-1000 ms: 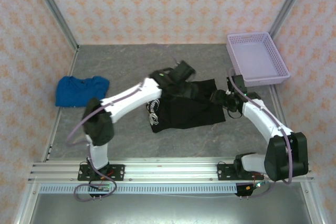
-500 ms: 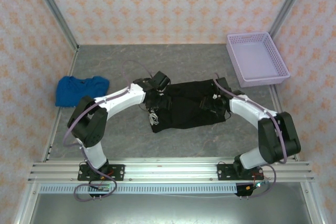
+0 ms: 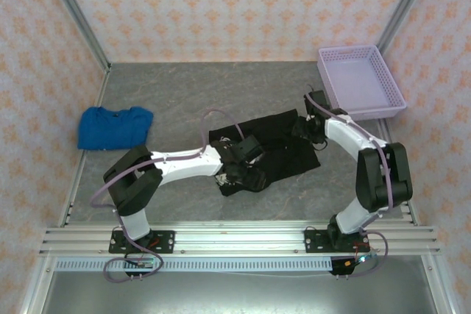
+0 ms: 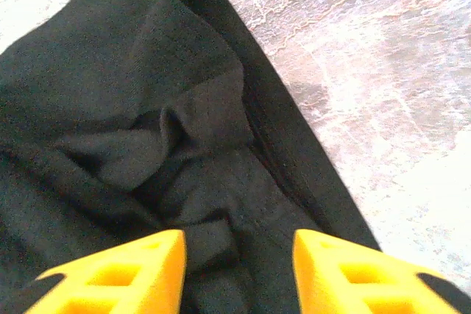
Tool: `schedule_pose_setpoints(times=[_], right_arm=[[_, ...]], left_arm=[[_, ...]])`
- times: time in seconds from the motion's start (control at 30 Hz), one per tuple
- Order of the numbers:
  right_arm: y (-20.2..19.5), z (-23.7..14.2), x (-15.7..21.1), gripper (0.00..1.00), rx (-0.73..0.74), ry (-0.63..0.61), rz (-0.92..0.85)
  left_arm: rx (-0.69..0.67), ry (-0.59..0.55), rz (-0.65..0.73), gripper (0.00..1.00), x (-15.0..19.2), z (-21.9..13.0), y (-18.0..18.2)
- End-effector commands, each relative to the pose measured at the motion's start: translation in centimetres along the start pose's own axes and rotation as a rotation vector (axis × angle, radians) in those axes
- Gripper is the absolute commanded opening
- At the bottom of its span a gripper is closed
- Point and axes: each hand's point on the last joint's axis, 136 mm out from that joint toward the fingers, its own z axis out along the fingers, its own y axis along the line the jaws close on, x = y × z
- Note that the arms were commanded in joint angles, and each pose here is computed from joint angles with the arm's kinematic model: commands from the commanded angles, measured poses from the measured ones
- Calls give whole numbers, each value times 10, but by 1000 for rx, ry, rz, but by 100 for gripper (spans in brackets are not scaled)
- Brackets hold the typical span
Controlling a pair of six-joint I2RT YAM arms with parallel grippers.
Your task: Fold the inside-out t-shirt
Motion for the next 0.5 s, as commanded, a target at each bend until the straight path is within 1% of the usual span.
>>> schedule_pose_setpoints(times=[0.0, 0.1, 0.23, 0.3, 0.37, 0.47], right_arm=[[-12, -24, 21, 50, 14, 12, -8], [-11, -30, 46, 54, -29, 44, 6], [-1, -31, 67, 56, -85, 68, 15], [10, -26, 74, 56, -136, 99, 30], [24, -26, 81, 57, -166, 114, -9], [49, -41, 89, 63, -196, 62, -124]], left_arm=[[-39, -166, -4, 66, -35, -34, 1], [-109, -229, -38, 67, -53, -51, 26], [-113, -237, -148, 67, -74, -53, 64], [-147, -229, -148, 67, -83, -50, 82], [-181, -209, -173, 66, -89, -47, 98], [-203, -209, -219, 66, -97, -46, 118]])
